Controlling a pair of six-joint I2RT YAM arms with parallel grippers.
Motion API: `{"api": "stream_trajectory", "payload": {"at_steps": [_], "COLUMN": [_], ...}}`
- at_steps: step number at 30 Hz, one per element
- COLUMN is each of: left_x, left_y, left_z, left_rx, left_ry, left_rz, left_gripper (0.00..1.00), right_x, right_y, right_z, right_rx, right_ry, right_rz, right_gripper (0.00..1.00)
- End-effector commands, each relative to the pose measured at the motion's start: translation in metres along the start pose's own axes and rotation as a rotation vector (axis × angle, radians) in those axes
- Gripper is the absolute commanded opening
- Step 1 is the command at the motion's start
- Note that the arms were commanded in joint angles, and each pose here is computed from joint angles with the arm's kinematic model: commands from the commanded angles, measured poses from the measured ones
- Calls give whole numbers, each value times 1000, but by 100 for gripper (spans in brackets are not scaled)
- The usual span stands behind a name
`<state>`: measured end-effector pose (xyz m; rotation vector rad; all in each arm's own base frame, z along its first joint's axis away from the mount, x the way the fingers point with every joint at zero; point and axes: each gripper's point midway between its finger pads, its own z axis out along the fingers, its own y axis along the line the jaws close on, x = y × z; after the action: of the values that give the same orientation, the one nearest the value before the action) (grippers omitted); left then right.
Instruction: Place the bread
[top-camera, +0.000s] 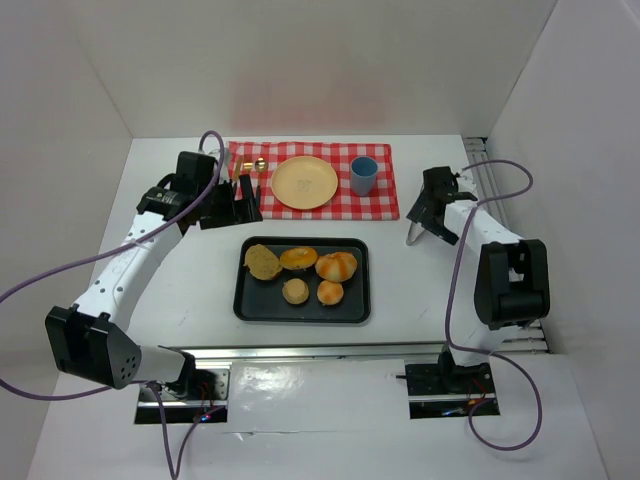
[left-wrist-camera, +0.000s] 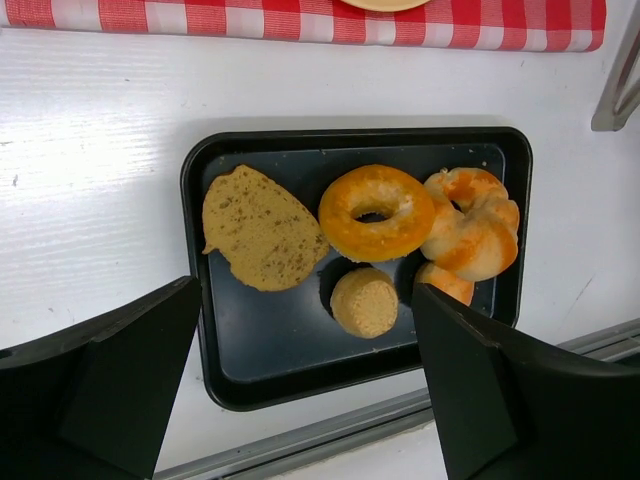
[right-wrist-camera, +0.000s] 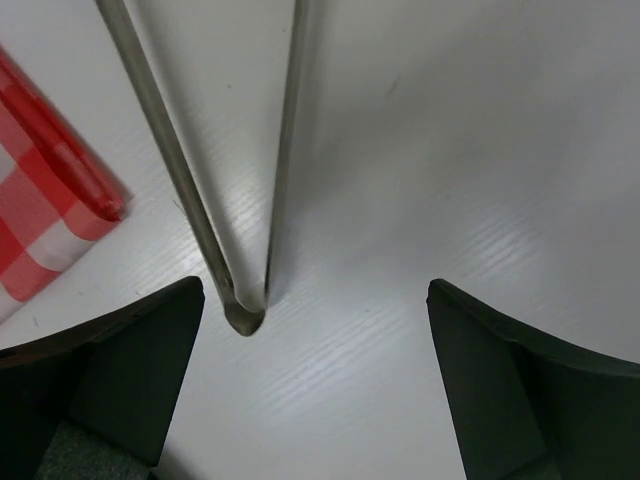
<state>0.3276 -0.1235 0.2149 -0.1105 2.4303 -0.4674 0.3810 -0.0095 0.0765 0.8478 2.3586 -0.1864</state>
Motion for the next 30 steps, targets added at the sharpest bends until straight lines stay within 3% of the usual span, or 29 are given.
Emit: {"api": "stream_trajectory", "payload": {"at_steps": [1, 16, 30], "left_x": [-8, -7, -10], "left_y": [-5, -10, -11], "left_z": [-7, -4, 1], "left_rx": [36, 61, 68], "left_ry": [-38, -27, -21], "left_rz": [27, 28, 37], "left_gripper": [100, 100, 100], "right_x": [-17, -1, -9], "right_y": [-3, 20, 25], "right_z": [-13, -20, -16], "right_rx": [-19, -59, -58], "right_ry": [-83, -133, -164], "right_rz": [27, -118, -105], "right_gripper": [100, 100, 100]}}
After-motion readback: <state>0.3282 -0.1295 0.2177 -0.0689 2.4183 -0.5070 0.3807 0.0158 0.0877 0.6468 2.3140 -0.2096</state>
